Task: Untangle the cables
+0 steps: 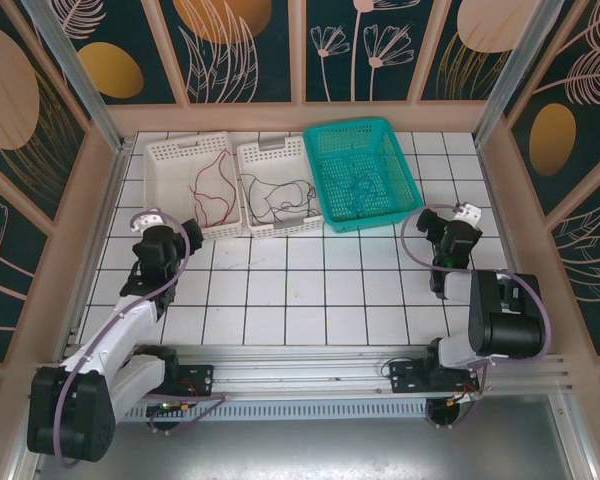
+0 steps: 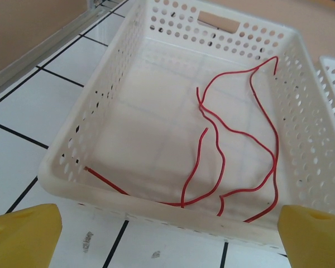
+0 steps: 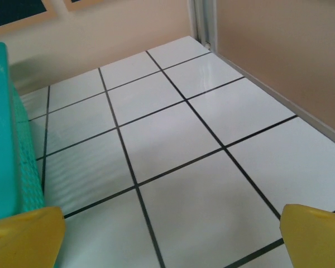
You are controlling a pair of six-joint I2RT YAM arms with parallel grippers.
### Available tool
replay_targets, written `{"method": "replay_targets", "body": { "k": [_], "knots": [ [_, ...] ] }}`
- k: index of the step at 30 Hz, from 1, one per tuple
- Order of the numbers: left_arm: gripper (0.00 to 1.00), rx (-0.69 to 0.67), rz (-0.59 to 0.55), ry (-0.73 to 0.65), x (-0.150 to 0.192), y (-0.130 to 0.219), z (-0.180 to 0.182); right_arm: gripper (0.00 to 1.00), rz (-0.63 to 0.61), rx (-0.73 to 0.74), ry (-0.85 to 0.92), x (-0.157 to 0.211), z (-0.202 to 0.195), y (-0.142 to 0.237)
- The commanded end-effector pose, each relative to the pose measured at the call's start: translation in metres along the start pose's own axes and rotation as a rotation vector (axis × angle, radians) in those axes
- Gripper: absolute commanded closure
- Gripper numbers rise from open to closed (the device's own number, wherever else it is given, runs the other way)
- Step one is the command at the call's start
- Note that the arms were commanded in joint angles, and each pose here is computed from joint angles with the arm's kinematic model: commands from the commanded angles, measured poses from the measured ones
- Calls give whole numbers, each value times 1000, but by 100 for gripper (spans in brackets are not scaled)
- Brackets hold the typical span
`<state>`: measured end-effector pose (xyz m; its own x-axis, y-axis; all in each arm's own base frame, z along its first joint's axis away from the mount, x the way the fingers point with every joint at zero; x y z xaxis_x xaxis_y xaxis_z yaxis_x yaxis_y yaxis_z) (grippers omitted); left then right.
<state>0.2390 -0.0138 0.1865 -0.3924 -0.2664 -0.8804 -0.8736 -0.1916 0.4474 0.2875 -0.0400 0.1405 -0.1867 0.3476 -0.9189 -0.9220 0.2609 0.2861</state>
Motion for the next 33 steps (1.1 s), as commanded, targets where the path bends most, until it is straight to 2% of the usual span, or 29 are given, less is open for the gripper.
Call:
{"method": "replay_targets", "body": {
  "k": [1, 4, 5, 6, 12, 19, 24, 30, 33],
  "knots": [
    [2, -28, -57, -39, -12, -3, -1, 1, -53, -98, 12, -4, 7, 3],
    [1, -45, -65, -54, -14, -10, -3, 1, -69, -164, 82, 3, 17, 8],
    [2, -47, -75, -59, -15, -11, -4, 1, -92, -238, 124, 14, 20, 15],
    [2, -54, -85, -60, -14, -13, -3, 1, -178, -269, 147, 18, 22, 29],
    [1, -74, -117, -77, -9, -19, -1, 1, -155, -142, 102, 17, 18, 23],
    [1, -123, -248, -74, -15, -16, 3, 1, -145, -137, 111, 18, 21, 22],
    [1, -159, -300, -126, 8, -24, 12, 1, -143, -139, 103, 17, 19, 20],
    [1, -61, -361, -158, 9, -32, 3, 1, -140, -139, 103, 17, 19, 20],
    [1, -22, -316, -243, 6, -46, -7, 1, -142, -141, 102, 16, 19, 20]
  ]
}}
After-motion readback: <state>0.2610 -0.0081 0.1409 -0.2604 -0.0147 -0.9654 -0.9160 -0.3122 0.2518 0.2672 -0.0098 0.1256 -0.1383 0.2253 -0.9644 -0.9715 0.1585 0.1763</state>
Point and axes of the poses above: each hand's point on the last joint's axis, 136 mm out from that joint toward the fingers, its own y axis back along the fingers, its own z axis along the line the jaws close on, x = y × z, the point moved 10 cm from there along y, back along the fingers, and after that the axes turned 5 degrees about -y, right-handed, at the moved point
